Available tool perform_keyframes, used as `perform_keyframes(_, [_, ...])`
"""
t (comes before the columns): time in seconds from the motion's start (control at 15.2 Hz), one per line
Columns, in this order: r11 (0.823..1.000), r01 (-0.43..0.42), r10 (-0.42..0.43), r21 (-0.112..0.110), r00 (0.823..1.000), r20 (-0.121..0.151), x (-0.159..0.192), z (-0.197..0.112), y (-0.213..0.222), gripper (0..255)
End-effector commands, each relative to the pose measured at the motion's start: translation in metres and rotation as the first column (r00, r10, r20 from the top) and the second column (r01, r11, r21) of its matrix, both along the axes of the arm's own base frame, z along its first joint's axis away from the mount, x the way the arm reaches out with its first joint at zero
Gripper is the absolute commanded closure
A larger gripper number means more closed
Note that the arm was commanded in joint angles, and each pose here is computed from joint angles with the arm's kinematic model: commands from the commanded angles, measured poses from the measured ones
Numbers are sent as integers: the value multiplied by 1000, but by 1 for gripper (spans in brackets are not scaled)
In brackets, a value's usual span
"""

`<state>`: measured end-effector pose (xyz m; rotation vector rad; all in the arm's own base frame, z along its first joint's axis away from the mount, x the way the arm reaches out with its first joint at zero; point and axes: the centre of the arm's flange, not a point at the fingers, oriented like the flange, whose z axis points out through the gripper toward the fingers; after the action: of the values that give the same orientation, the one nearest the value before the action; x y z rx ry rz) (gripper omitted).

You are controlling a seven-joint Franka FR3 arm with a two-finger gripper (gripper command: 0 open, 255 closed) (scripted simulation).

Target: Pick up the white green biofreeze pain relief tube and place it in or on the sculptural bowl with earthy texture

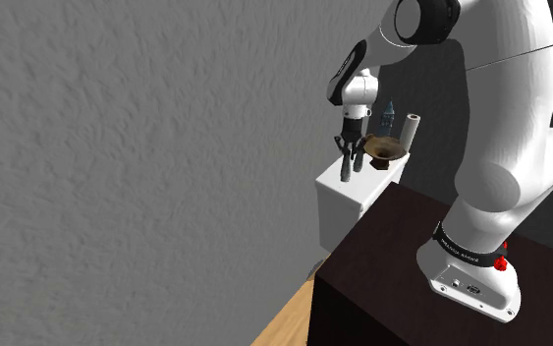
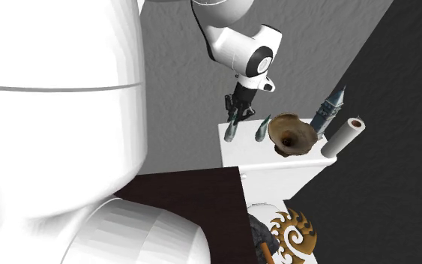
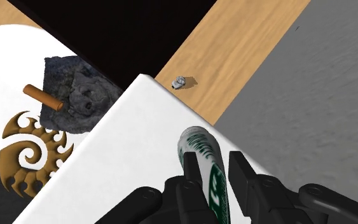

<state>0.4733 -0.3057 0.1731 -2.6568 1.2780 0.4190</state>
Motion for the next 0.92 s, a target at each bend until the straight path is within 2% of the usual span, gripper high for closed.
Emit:
perform_keyframes(0.0, [1000,0,0,0,1000,0,0,10,0,255])
perform_keyframes(0.86, [1000,0,0,0,1000,0,0,79,0,255])
